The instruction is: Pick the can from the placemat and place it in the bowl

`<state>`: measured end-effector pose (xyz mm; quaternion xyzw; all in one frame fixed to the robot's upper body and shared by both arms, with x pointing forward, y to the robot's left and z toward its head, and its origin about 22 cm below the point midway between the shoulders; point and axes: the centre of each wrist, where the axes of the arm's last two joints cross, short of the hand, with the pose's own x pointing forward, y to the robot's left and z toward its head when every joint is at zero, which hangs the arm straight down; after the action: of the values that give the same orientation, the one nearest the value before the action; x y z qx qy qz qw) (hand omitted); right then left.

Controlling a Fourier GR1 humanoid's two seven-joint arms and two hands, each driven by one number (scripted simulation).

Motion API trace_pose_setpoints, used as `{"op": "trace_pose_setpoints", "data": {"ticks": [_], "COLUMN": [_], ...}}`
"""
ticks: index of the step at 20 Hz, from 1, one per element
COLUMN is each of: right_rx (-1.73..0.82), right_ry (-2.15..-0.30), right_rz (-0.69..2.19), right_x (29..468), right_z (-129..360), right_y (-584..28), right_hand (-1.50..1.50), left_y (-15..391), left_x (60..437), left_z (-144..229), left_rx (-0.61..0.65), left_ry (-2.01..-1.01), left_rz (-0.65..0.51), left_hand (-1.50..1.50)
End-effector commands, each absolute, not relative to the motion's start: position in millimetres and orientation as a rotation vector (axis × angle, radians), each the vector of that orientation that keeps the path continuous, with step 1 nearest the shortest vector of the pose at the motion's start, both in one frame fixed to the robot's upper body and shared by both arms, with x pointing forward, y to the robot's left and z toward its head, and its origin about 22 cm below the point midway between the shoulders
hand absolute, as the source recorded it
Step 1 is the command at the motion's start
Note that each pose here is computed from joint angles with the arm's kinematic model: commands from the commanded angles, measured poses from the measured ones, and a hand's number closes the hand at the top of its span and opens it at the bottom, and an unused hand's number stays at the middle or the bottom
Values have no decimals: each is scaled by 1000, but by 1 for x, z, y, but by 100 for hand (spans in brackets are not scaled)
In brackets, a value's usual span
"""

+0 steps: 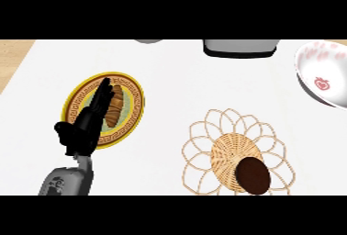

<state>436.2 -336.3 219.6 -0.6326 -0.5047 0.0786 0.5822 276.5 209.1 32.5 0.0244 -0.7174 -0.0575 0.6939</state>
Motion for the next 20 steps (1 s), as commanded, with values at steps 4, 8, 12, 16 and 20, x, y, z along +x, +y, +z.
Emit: {"op": "trace_pose_setpoints", "data": {"ticks": [4, 8, 12, 16, 20], "right_rx": [-1529, -1523, -1354, -1212, -1120], "right_ry": [-1078, -1035, -1016, -1033, -1162], "right_rz": [190, 151, 171, 92, 100], "right_x": [418, 410, 405, 387, 380], "right_z": [190, 165, 141, 114, 101], "right_y": [-412, -432, -436, -454, -457], "right_hand": [150, 150, 150, -150, -150], "left_y": [211, 206, 204, 209, 222], "left_x": [283, 274, 280, 280, 271], "left_z": [39, 31, 31, 43, 17], "left_rx": [47, 20, 28, 49, 29], "left_ry": [-1596, -1599, -1603, -1615, -1613], "left_rz": [-127, -120, -141, -138, -131], "left_hand": [0, 0, 0, 0, 0]}}
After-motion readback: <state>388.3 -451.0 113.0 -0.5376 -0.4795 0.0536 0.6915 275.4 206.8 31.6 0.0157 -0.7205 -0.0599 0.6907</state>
